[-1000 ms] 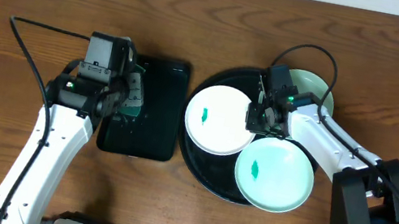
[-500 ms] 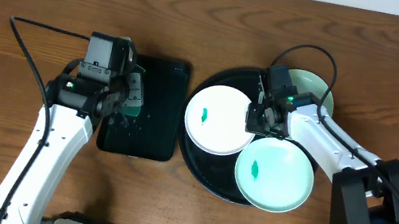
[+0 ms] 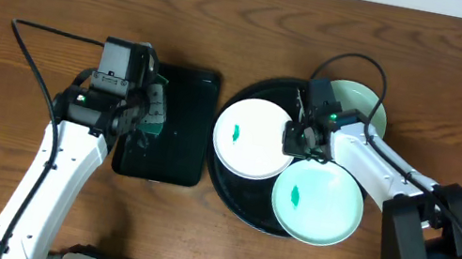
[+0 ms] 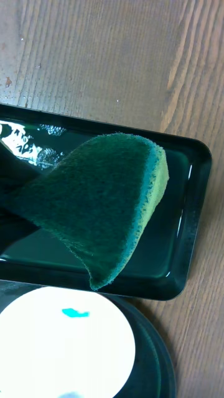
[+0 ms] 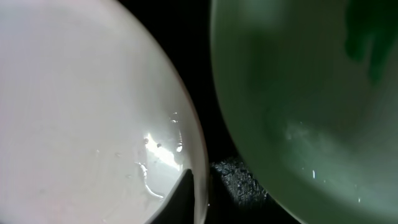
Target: Clean dirty plates on tray and stack at the side
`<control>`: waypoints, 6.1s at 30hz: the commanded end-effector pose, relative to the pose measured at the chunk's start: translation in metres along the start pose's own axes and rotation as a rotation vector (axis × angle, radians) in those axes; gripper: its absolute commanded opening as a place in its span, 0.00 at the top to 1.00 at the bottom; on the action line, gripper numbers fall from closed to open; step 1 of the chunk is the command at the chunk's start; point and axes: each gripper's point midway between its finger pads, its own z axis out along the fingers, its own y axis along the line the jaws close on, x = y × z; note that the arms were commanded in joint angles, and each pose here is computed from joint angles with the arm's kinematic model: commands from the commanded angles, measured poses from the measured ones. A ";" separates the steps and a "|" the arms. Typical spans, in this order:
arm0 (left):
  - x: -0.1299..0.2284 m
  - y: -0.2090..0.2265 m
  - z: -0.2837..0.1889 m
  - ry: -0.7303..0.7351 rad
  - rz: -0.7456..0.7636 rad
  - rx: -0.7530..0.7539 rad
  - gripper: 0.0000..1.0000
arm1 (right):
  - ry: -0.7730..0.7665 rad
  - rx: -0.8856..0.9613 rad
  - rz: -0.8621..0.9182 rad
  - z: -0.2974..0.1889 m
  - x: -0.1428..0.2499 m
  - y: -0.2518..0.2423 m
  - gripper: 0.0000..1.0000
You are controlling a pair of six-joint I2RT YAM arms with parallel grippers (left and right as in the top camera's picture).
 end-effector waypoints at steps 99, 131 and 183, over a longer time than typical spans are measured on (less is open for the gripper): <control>0.065 -0.142 0.141 0.216 0.088 0.044 0.92 | 0.002 -0.025 -0.003 0.002 0.004 0.006 0.99; 0.142 -0.149 0.178 0.519 0.073 0.129 0.92 | 0.002 -0.033 -0.004 0.002 0.004 0.008 0.99; 0.066 -0.169 0.109 0.294 0.054 0.180 0.92 | 0.013 -0.078 -0.028 0.001 0.005 0.016 0.99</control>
